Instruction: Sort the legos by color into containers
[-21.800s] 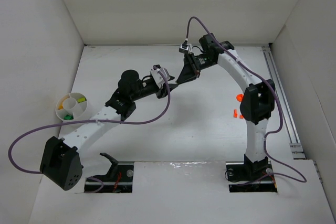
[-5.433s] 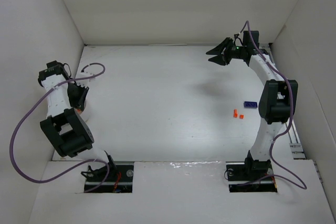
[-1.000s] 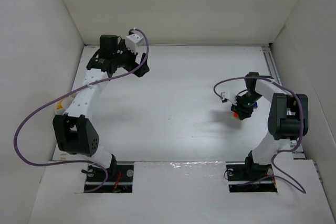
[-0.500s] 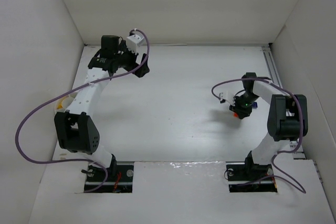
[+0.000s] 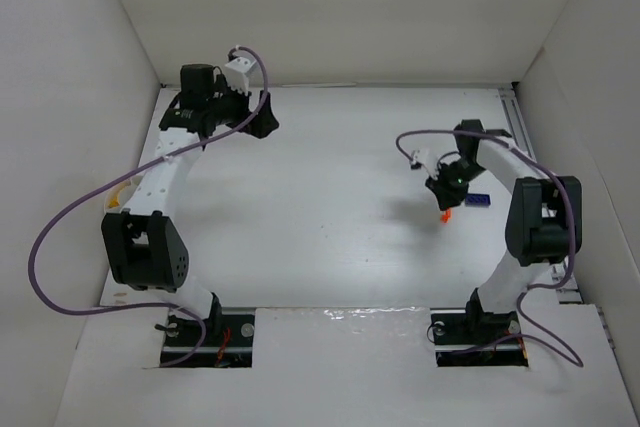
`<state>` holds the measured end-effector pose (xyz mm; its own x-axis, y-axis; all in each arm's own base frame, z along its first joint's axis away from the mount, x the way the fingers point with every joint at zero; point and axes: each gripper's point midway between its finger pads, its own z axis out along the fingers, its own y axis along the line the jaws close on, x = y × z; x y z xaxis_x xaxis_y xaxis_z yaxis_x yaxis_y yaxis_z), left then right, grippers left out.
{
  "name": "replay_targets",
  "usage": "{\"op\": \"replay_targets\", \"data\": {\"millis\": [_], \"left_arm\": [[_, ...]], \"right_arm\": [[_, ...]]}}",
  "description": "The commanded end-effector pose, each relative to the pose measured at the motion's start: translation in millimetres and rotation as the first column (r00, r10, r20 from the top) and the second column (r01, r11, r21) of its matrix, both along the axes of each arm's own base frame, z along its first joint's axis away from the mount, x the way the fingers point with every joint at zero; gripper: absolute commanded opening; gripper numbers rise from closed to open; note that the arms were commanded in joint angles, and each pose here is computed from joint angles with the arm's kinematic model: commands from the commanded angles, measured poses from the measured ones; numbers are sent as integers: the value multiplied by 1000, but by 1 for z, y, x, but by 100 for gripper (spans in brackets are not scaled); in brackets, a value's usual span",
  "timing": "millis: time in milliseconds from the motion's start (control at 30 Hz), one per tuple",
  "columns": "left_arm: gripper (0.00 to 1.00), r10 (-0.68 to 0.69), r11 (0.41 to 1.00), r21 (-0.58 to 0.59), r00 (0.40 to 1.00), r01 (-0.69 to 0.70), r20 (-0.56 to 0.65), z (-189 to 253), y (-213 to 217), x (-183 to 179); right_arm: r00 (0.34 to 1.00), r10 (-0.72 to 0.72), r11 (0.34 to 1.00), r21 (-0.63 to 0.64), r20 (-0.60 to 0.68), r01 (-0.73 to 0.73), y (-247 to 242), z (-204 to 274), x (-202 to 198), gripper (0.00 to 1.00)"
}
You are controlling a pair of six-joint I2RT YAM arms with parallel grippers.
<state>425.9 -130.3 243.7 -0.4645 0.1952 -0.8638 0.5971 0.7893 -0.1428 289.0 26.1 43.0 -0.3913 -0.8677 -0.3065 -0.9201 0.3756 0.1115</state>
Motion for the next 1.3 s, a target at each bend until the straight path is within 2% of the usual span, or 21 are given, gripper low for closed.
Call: {"op": "replay_targets", "data": {"millis": [0,67,100,133,233,267,333,367,467,500,533,567,600,633,700,767,900,1067,1267], "left_arm": [[100,4,984,-180,1000,-1,20,40,1,-6],[100,-41,967,-251,999,37,-12,42,5,-14],[100,-80,962,-263,997,74,-13,38,5,-19],[100,-106,956,-275,994,101,-4,41,5,-22],[100,-134,948,-291,991,126,-8,40,1,-33],[100,-146,948,-287,989,139,-2,38,1,-37],[98,-161,952,-262,987,156,0,28,-4,-45],[98,-201,954,-217,978,208,52,31,-13,-51],[94,-252,953,-146,963,264,96,25,-24,-68],[92,-303,942,-106,944,317,133,24,-33,-76],[92,-310,942,-85,941,323,137,15,-36,-81],[89,-322,939,-69,933,336,161,15,-39,-84],[88,-338,933,-55,918,356,207,24,-47,-92],[85,-339,932,-42,908,359,246,22,-49,-92],[83,-335,930,-46,891,365,307,32,-53,-97],[83,-357,914,-47,853,403,380,37,-61,-100],[80,-323,907,-107,836,407,443,53,-73,-97],[70,-292,899,-169,839,405,460,70,-92,-91],[63,-253,902,-170,806,396,535,87,-101,-87]], "right_arm": [[992,-113,952,294,65,89,72,73,51,7],[976,-218,896,392,-23,209,101,96,63,7],[978,-207,854,482,-27,194,125,128,73,7],[959,-256,812,511,-123,282,139,134,77,6],[936,-261,684,638,-237,353,171,184,93,6],[887,-285,630,626,-363,459,183,189,95,6],[876,-234,556,682,-421,476,201,218,103,5],[807,-239,510,637,-540,578,207,221,107,5],[768,-153,432,657,-622,618,224,242,120,5],[699,-137,409,602,-702,686,231,249,118,5],[745,-109,384,664,-658,642,234,260,128,5],[724,-75,380,651,-686,657,239,259,125,4],[658,-63,360,597,-751,716,246,268,125,4],[675,-45,352,620,-737,701,247,269,130,4],[643,1,382,595,-766,707,258,276,126,4],[649,39,409,605,-760,684,269,279,118,4],[654,110,459,622,-748,634,286,288,97,4],[675,144,475,649,-723,594,300,297,85,4],[696,143,467,668,-704,579,309,302,81,4]]}}
